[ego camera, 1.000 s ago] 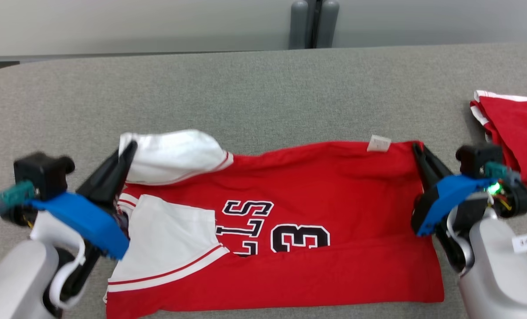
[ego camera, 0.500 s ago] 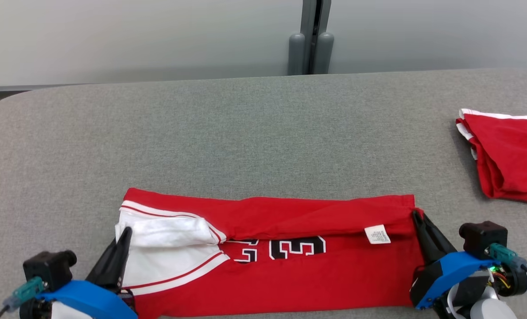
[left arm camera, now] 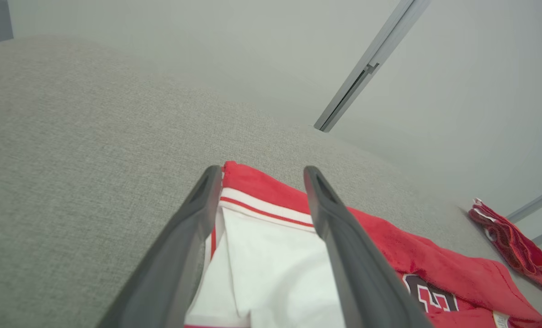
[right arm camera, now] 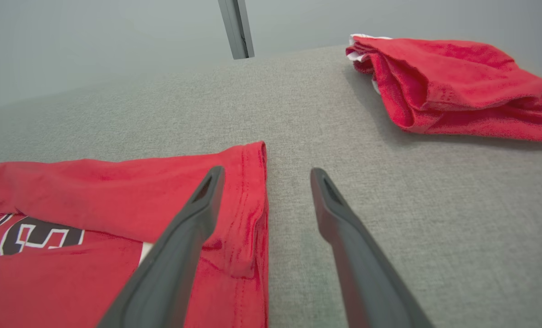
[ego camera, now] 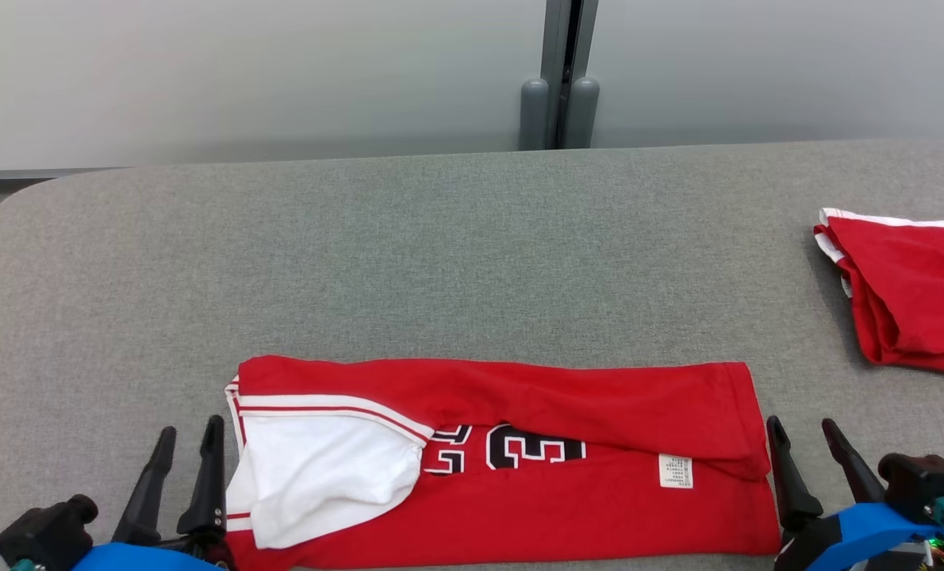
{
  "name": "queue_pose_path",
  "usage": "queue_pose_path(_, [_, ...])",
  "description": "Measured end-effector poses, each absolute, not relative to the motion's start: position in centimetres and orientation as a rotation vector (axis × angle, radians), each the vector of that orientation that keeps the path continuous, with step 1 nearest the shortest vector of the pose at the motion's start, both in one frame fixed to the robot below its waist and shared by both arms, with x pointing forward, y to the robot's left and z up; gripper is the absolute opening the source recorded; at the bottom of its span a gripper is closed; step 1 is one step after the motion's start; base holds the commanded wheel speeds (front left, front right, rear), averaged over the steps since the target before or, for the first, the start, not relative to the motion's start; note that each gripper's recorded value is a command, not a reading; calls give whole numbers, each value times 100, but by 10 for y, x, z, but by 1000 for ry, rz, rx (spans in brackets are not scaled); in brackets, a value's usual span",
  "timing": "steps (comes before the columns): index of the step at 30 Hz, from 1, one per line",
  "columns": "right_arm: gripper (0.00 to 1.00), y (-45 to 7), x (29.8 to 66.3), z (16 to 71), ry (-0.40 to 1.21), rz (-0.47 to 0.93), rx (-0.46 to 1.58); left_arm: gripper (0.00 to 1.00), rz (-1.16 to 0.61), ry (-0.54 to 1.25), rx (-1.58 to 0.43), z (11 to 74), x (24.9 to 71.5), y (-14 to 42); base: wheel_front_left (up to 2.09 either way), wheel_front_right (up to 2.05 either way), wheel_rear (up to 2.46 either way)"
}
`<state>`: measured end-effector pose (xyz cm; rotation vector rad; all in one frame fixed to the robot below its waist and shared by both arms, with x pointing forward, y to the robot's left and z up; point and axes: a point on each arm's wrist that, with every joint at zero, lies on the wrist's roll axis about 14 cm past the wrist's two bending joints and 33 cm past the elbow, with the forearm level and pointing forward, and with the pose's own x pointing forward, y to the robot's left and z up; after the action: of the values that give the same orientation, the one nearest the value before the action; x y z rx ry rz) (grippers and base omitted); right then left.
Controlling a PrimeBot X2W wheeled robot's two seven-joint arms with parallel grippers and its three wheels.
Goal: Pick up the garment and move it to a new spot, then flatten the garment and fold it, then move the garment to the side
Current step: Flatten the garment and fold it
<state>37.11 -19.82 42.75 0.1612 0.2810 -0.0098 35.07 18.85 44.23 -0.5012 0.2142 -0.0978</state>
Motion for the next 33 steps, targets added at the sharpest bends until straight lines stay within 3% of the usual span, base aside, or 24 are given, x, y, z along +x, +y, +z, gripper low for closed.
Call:
queue_pose_path(12, [100,-204,371,435,264,-22,141,100,-5,106,-362,460,346,204,0,0,0])
queue_pose_path(29, [100,-169,382,369,499,66,117,100,78,102,-310,456,333,215,0,0,0])
queue_pose_path(30, [92,-167,383,368,503,73,114,100,80,103,-310,456,333,215,0,0,0])
queue_pose_path(31, [49,-165,383,366,507,80,113,100,81,105,-309,455,333,215,0,0,0])
queue_pose_path(33, [26,-162,384,364,515,88,111,100,81,106,-307,455,333,215,0,0,0])
